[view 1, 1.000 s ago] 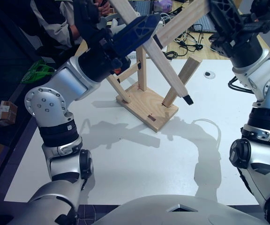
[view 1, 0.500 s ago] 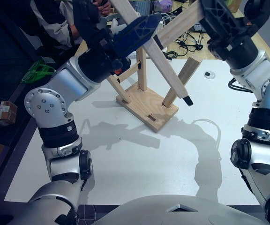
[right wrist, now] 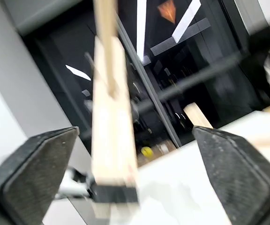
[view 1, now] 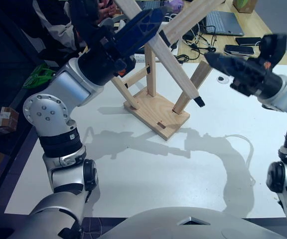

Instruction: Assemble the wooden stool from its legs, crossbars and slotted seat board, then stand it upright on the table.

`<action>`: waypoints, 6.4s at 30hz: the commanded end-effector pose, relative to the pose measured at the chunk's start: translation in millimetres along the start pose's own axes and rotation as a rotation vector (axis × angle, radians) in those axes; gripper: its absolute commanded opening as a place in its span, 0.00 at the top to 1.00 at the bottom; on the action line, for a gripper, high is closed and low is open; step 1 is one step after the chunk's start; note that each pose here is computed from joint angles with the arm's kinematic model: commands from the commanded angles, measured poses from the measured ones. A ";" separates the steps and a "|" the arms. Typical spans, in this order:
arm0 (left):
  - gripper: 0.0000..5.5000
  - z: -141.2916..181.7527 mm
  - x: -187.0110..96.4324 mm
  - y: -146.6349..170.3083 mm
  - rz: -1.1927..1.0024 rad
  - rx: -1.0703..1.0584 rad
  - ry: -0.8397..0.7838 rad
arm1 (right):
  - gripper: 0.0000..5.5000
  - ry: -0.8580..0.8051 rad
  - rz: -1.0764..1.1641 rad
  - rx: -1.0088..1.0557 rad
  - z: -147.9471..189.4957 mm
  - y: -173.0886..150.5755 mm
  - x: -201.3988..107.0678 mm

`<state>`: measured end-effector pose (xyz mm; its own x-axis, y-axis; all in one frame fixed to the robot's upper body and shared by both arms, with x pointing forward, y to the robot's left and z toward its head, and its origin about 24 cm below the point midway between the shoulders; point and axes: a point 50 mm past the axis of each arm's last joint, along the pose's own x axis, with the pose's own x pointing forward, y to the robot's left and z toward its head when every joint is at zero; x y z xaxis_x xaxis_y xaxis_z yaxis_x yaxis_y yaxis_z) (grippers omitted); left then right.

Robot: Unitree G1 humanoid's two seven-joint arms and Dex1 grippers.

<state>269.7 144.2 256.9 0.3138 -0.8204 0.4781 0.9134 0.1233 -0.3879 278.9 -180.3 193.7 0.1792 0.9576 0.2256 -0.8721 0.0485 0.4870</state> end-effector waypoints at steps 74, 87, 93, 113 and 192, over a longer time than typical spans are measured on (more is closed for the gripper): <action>0.63 -140.0 -64.4 33.7 0.621 0.633 0.221 | 0.14 0.316 -0.559 -0.147 3.7 -69.4 -61.5; 0.63 -129.7 -66.4 39.3 0.620 0.656 0.265 | 0.14 0.445 -0.419 -0.172 -34.2 -43.3 -56.8; 0.63 -124.9 -72.5 37.4 0.613 0.650 0.303 | 0.14 0.527 -0.325 -0.314 -73.0 -16.4 -37.7; 0.63 -141.5 -75.9 31.0 0.585 0.545 0.353 | 0.14 0.410 -0.397 -0.773 -98.6 -41.2 3.4; 0.21 -93.8 -151.9 36.2 0.696 0.469 0.876 | 0.23 0.383 -0.633 -0.298 -118.8 -79.3 29.4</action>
<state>221.1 230.2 81.3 0.6214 -0.5537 -0.5544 0.6802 0.7323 0.0310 299.9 -123.9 67.6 0.5672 0.7617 -0.3133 -0.7578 0.6316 0.1638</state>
